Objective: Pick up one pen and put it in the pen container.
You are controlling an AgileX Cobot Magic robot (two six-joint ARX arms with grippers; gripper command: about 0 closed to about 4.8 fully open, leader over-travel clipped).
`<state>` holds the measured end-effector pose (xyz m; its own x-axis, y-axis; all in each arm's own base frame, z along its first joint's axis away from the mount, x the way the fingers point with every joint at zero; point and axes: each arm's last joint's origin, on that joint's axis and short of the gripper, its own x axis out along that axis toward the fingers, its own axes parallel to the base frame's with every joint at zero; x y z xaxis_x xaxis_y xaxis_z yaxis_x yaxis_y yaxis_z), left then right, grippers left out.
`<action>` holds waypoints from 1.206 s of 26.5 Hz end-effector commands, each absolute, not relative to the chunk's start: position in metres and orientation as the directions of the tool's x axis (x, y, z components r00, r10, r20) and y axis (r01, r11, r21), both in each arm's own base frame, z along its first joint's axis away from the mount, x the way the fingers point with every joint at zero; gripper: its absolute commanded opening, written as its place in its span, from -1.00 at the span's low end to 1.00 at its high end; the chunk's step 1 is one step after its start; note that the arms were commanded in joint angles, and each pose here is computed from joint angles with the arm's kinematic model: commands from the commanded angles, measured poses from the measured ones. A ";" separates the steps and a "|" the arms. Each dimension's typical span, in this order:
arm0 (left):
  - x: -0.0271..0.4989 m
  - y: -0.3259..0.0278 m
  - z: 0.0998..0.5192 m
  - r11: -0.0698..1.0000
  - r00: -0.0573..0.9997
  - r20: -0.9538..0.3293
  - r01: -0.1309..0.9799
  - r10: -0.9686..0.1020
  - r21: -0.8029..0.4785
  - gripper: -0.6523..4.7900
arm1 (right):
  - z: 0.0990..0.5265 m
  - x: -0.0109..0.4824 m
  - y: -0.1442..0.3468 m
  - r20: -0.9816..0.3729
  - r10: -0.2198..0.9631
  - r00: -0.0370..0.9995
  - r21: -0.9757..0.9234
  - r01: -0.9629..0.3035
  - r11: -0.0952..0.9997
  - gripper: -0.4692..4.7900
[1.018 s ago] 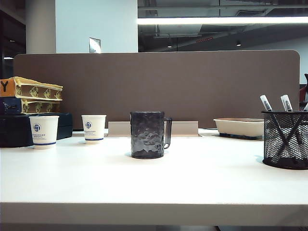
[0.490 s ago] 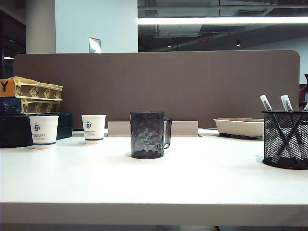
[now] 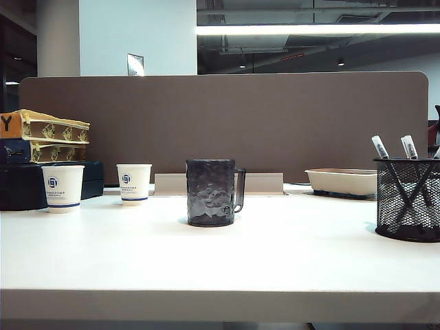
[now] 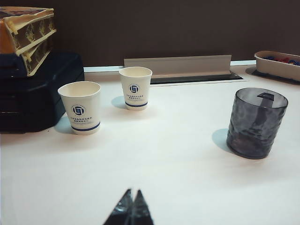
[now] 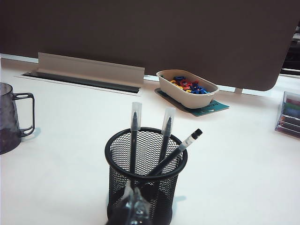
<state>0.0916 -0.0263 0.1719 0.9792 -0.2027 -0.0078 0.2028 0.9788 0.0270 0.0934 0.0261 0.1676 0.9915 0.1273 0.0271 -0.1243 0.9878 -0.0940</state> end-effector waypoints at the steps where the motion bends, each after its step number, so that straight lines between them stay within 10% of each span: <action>1: 0.092 -0.025 0.174 0.982 0.982 0.003 0.187 -0.187 0.026 -0.78 | 0.167 0.094 0.026 0.034 0.127 0.991 -0.091 -0.123 0.988 -0.82; 32: 0.095 -0.001 0.179 1.000 0.998 0.055 -0.004 0.004 -0.001 -0.78 | 0.167 0.093 0.026 0.035 0.127 0.991 -0.091 -0.123 0.988 -0.83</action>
<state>0.0953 -0.0011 0.1765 0.9992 0.0076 0.0391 -0.0077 1.0000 0.0018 0.0934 0.0260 0.1672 0.9917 0.1266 0.0222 -0.1240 0.9878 -0.0946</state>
